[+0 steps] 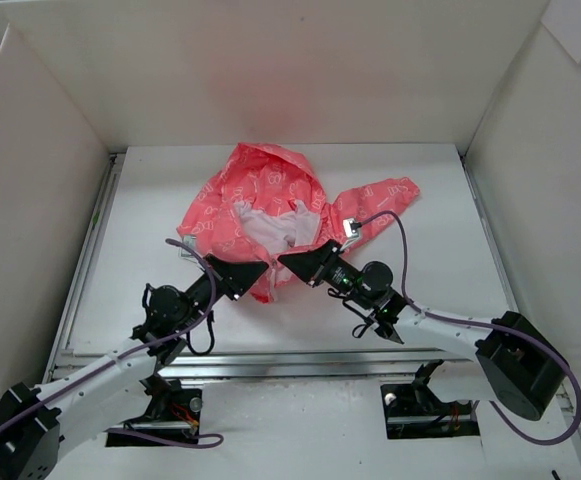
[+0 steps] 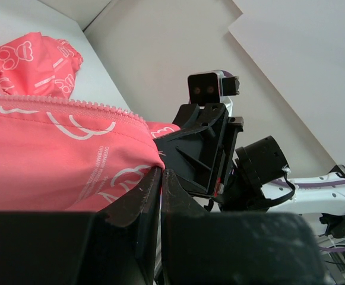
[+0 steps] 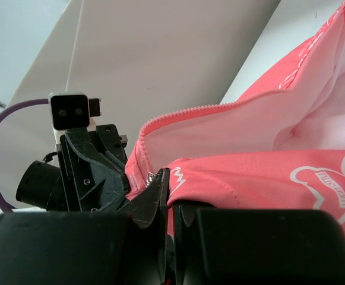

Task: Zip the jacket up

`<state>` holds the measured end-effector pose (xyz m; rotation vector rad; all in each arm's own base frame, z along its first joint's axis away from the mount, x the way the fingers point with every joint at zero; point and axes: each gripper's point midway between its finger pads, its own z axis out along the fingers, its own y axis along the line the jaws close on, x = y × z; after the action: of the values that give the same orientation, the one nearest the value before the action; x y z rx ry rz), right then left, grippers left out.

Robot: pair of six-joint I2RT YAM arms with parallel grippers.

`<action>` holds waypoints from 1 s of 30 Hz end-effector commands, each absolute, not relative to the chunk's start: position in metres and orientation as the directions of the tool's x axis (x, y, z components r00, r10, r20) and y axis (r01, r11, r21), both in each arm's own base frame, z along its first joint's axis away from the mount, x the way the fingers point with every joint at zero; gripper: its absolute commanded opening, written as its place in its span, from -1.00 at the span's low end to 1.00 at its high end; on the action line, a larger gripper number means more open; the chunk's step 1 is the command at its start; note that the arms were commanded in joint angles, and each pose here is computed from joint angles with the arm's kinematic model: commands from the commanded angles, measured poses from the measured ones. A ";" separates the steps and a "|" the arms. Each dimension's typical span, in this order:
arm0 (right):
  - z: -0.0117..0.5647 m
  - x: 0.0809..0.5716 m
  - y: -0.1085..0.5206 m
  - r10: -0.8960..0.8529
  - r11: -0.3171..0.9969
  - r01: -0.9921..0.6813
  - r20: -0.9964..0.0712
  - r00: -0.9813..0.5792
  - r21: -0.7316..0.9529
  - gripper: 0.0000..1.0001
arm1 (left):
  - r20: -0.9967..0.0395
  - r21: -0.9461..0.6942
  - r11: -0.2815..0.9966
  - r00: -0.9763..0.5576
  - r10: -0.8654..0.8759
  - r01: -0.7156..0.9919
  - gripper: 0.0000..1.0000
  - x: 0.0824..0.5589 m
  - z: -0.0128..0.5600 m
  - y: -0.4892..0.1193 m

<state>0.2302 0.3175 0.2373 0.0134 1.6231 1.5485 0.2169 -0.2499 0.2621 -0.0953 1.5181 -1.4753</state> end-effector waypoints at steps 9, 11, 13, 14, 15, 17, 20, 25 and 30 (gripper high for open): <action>0.338 0.206 0.308 0.628 0.009 -0.739 -0.579 -0.520 0.673 -1.00 | -0.580 -0.754 0.162 -0.530 -0.618 0.636 -1.00 0.191 0.298 -0.252; 0.343 0.203 0.307 0.626 -0.010 -0.748 -0.579 -0.522 0.664 -1.00 | -0.577 -0.756 0.158 -0.532 -0.620 0.635 -1.00 0.191 0.299 -0.251; 0.348 0.199 0.307 0.626 -0.046 -0.747 -0.564 -0.539 0.664 -1.00 | -0.575 -0.755 0.153 -0.532 -0.621 0.637 -1.00 0.190 0.300 -0.251; 0.353 0.195 0.305 0.625 -0.067 -0.756 -0.564 -0.541 0.651 -1.00 | -0.572 -0.756 0.150 -0.532 -0.624 0.638 -1.00 0.190 0.302 -0.251; 0.356 0.194 0.305 0.622 -0.085 -0.752 -0.555 -0.553 0.654 -1.00 | -0.572 -0.754 0.146 -0.532 -0.624 0.640 -1.00 0.189 0.303 -0.251; 0.360 0.189 0.305 0.612 -0.109 -0.753 -0.553 -0.565 0.649 -1.00 | -0.575 -0.747 0.133 -0.531 -0.623 0.652 -1.00 0.187 0.307 -0.251; 0.363 0.184 0.304 0.605 -0.143 -0.745 -0.538 -0.587 0.651 -1.00 | -0.572 -0.744 0.116 -0.536 -0.621 0.658 -1.00 0.185 0.310 -0.252; 0.368 0.179 0.300 0.586 -0.190 -0.716 -0.507 -0.632 0.672 -1.00 | -0.565 -0.740 0.086 -0.548 -0.616 0.667 -1.00 0.180 0.313 -0.254; 0.371 0.171 0.292 0.569 -0.230 -0.692 -0.482 -0.666 0.684 -1.00 | -0.570 -0.734 0.074 -0.553 -0.608 0.675 -1.00 0.176 0.314 -0.253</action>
<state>0.2072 0.3152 0.2649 0.0132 1.6447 1.8001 0.1914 -0.2522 0.2783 -0.0170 1.4963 -1.5847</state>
